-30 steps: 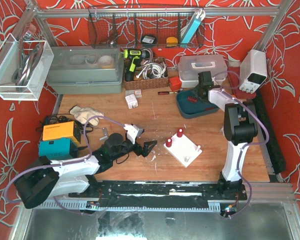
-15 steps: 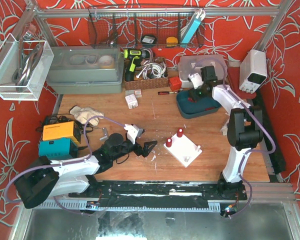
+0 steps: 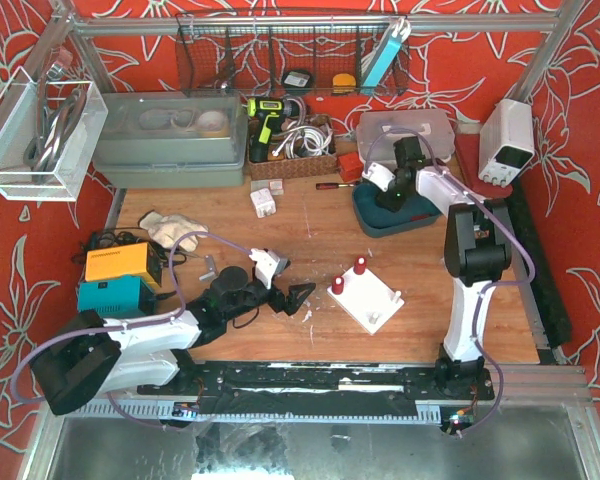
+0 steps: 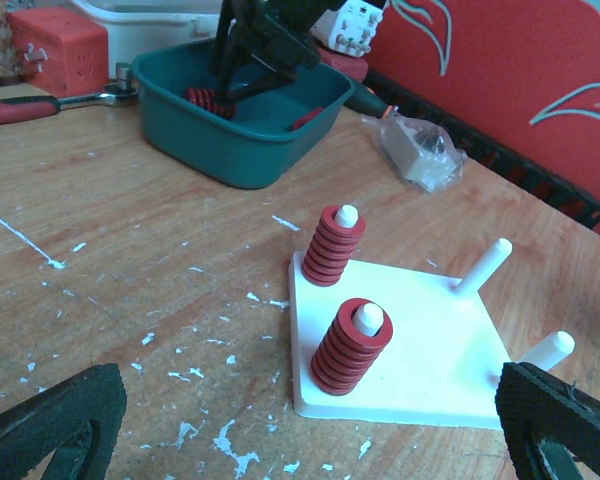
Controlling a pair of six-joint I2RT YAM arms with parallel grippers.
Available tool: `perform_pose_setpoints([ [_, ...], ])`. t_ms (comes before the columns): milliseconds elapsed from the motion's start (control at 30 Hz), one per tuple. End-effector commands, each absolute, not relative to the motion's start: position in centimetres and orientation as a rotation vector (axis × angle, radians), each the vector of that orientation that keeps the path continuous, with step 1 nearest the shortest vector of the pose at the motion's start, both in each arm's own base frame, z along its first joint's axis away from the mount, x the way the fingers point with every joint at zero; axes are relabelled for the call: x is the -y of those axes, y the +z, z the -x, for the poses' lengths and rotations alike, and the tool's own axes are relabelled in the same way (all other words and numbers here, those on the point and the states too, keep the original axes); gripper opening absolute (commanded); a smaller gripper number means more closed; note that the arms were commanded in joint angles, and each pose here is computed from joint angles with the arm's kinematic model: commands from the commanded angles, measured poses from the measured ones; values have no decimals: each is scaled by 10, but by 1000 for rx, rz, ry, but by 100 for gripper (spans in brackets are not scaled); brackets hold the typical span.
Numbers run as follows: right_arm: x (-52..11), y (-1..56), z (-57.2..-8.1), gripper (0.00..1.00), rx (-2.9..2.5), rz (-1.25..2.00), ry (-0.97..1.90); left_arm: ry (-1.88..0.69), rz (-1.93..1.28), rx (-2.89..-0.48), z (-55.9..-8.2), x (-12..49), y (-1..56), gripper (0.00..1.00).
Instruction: Install the large spring
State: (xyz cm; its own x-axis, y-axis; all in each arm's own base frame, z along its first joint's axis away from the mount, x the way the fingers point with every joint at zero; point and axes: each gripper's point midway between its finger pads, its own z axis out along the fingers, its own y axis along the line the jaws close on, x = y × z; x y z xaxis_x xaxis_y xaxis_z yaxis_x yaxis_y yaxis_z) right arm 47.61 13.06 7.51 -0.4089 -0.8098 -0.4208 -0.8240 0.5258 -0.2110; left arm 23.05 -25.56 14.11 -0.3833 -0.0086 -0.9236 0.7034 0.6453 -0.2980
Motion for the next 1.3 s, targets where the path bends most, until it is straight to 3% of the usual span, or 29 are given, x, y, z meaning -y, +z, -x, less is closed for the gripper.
perform_pose_setpoints([
  [0, -132, 66, -481, 45, -2283, 1427, 23, -878, -556, -1781, -230, 260, 151, 100],
  [467, -132, 37, -498, 49, -2339, 1443, -72, -881, -558, -1780, -229, 260, 152, 100],
  [767, -124, 17, -498, 45, -2413, 1453, -150, -880, -556, -1777, -229, 260, 153, 100],
  [1067, -123, 29, -496, 13, -2419, 1484, -238, -866, -553, -1778, -231, 259, 152, 100],
  [1267, -142, 74, -499, 2, -2357, 1355, -184, -841, -541, -1783, -234, 256, 150, 100],
])
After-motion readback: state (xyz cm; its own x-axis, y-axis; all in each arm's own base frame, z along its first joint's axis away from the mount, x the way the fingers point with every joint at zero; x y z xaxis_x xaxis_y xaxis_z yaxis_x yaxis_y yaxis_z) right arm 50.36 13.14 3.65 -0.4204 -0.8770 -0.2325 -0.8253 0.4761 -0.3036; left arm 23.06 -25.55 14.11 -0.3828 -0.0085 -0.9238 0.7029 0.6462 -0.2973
